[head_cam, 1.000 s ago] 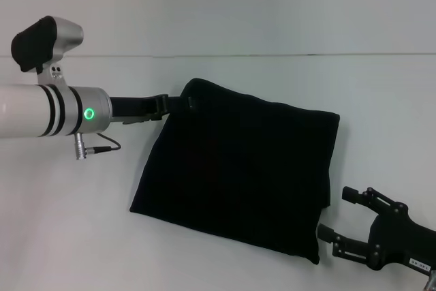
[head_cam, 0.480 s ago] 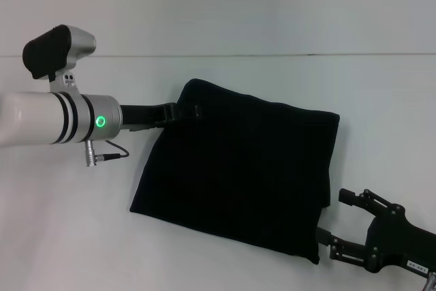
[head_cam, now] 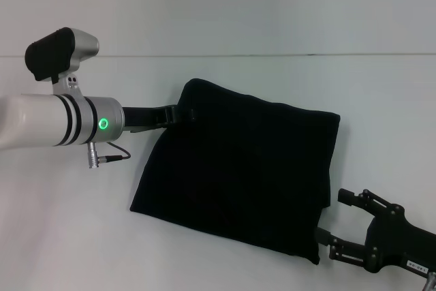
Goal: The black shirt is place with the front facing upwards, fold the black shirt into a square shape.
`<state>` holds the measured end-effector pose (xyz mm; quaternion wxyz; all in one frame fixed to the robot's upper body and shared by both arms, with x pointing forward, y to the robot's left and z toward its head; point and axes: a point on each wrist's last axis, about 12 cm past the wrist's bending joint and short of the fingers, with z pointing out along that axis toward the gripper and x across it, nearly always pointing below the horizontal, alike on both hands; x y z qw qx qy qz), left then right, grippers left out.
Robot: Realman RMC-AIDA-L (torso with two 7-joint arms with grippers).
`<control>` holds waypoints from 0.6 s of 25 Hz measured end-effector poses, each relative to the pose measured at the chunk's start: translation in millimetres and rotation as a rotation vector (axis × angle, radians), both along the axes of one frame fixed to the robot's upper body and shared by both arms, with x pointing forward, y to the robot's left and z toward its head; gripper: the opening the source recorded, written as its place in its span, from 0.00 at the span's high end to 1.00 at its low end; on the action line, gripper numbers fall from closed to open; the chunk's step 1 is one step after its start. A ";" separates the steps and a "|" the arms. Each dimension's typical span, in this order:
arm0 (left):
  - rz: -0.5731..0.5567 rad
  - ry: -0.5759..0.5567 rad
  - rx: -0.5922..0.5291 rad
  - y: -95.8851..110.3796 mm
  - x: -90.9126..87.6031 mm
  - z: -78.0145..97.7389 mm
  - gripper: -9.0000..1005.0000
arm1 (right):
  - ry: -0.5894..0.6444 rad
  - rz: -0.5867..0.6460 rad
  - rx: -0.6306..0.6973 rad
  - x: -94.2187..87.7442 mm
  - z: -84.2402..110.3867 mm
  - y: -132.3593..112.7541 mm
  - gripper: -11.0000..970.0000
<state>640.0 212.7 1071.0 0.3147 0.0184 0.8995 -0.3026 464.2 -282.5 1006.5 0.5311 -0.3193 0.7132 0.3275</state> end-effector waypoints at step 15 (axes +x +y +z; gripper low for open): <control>0.019 0.009 -0.022 -0.1 -0.3 -0.4 0.77 | 0.001 -0.001 -0.003 0.3 -0.3 0.0 0.03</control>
